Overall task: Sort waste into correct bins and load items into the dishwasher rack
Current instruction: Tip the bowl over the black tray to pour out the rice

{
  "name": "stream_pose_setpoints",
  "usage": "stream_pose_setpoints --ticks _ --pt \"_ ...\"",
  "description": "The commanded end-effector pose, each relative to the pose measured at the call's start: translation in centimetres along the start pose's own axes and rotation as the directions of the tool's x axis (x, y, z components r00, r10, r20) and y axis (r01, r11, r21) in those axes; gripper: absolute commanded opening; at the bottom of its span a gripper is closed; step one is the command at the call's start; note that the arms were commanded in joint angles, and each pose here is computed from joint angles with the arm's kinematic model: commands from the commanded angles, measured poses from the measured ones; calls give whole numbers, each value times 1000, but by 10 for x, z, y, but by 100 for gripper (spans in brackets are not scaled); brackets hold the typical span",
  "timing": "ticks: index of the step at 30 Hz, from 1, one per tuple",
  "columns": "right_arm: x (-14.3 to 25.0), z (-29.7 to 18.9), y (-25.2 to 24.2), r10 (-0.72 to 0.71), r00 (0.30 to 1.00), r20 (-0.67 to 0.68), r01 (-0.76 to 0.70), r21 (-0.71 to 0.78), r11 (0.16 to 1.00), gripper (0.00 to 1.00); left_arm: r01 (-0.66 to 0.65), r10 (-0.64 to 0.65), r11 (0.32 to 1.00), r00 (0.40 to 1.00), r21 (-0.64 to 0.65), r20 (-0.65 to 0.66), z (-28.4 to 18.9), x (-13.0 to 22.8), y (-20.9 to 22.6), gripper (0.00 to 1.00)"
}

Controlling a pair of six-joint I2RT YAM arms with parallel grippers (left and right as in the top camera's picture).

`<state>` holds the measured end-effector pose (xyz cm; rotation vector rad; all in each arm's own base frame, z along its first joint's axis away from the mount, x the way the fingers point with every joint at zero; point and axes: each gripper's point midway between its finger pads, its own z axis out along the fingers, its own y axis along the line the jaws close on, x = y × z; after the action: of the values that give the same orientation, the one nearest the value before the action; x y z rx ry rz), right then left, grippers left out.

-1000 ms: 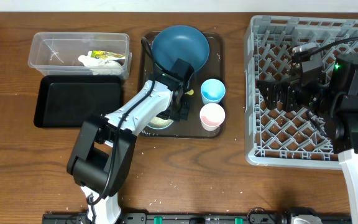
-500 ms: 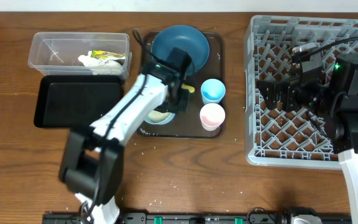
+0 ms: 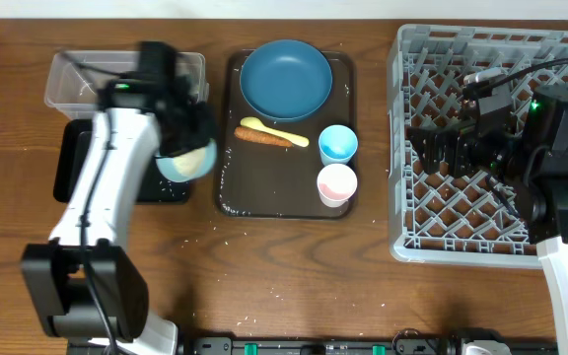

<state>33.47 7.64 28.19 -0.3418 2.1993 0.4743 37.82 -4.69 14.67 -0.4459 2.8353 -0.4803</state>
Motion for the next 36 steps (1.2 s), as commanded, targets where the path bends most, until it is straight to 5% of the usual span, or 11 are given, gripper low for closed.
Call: stream_pose_setpoints --ticks 1,9,18,30,36 --pt "-6 -1 9 -9 1000 9 9 -26 1000 99 53 -53 992 999 111 -1 -12 -14 11 6" --pt "-6 -1 9 -10 1000 9 10 -26 1000 99 159 -176 954 984 253 43 -37 -39 59 6" --pt "-6 -1 9 -10 1000 9 10 -26 1000 99 245 -267 833 963 497 -27 -38 -52 81 6" --pt "-6 -1 9 -9 1000 9 10 -26 1000 99 352 -371 611 919 710 -135 -36 -65 105 6" --pt "-6 -1 9 -10 1000 9 10 -26 1000 99 332 -384 429 909 840 -163 -49 -76 108 6"
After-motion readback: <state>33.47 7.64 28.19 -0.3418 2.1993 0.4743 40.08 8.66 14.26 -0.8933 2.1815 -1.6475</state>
